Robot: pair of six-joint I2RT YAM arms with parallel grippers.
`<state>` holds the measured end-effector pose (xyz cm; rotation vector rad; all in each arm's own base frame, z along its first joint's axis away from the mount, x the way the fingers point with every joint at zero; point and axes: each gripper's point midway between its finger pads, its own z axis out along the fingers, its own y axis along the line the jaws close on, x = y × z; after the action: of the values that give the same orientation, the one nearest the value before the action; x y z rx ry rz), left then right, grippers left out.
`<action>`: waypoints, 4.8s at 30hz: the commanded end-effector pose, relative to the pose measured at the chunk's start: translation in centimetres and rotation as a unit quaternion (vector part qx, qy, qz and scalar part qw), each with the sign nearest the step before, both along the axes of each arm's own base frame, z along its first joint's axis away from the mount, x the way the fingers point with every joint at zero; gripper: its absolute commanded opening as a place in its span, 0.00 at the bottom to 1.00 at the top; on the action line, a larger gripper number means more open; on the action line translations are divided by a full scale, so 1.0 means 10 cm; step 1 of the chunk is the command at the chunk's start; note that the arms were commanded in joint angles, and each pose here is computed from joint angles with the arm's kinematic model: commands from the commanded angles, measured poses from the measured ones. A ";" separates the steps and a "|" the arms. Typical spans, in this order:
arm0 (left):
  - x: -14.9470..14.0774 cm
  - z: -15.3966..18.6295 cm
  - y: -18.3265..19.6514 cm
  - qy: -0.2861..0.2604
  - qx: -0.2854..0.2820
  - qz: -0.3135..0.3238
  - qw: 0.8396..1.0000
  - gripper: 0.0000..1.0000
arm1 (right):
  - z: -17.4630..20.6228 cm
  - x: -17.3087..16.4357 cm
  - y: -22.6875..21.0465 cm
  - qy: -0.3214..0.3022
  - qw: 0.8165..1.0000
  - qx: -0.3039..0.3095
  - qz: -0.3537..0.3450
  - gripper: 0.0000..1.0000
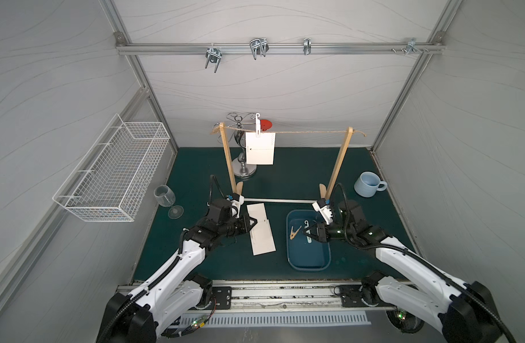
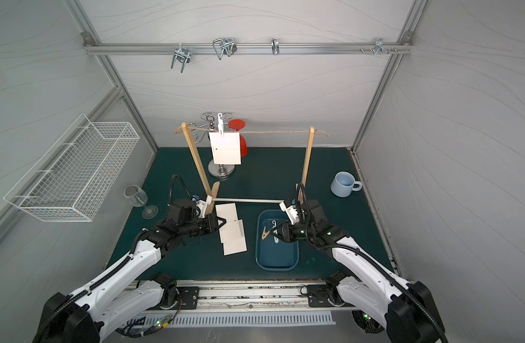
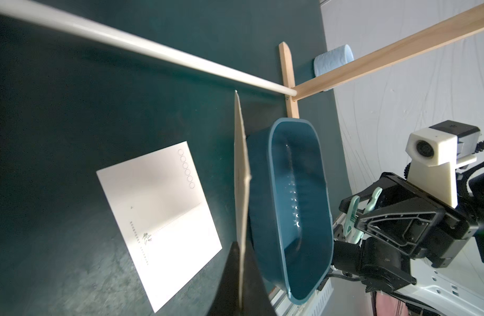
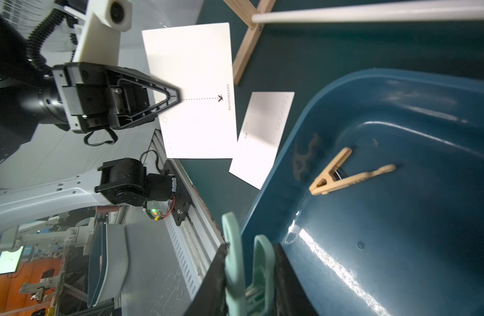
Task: Remove the postcards from the strings
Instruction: Place the postcard on the postcard, then pinch the postcard on the clothesline.
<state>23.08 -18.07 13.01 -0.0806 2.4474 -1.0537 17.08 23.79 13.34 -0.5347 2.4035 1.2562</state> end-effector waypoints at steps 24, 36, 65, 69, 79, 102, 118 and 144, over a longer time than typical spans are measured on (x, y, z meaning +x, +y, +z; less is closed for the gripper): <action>-0.03 -0.50 0.03 0.054 0.035 0.040 0.997 0.24 | -0.66 0.22 0.06 0.054 0.992 -0.097 -0.054 0.32; -0.03 -0.36 0.35 0.035 0.097 0.096 0.990 0.34 | -0.52 0.27 -0.02 0.024 0.991 -0.110 -0.071 0.56; 0.95 2.34 0.40 -0.355 0.166 0.118 0.913 0.48 | 3.10 0.59 0.51 -0.309 0.939 0.153 0.006 0.72; 1.10 2.49 0.26 -0.374 0.153 0.088 0.910 0.51 | 3.28 0.65 0.56 -0.324 0.930 0.172 0.021 0.72; 1.42 2.77 0.27 -0.409 0.171 0.080 0.893 0.57 | 3.50 0.89 0.46 -0.349 0.916 0.198 0.003 0.72; 1.53 2.73 0.08 -0.423 0.113 0.008 0.899 0.58 | 4.07 1.08 0.52 -0.406 0.887 0.219 0.029 0.73; 1.54 2.70 0.08 -0.415 0.061 -0.024 0.907 0.56 | 4.24 1.33 0.68 -0.413 0.879 0.232 0.050 0.74; 1.48 2.62 -0.10 -0.411 0.004 -0.095 0.907 0.53 | 4.26 1.61 0.93 -0.398 0.878 0.255 0.081 0.75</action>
<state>38.39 -18.66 38.18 0.4657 1.7614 -0.8581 33.67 33.24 54.58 -0.8556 1.3639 1.3053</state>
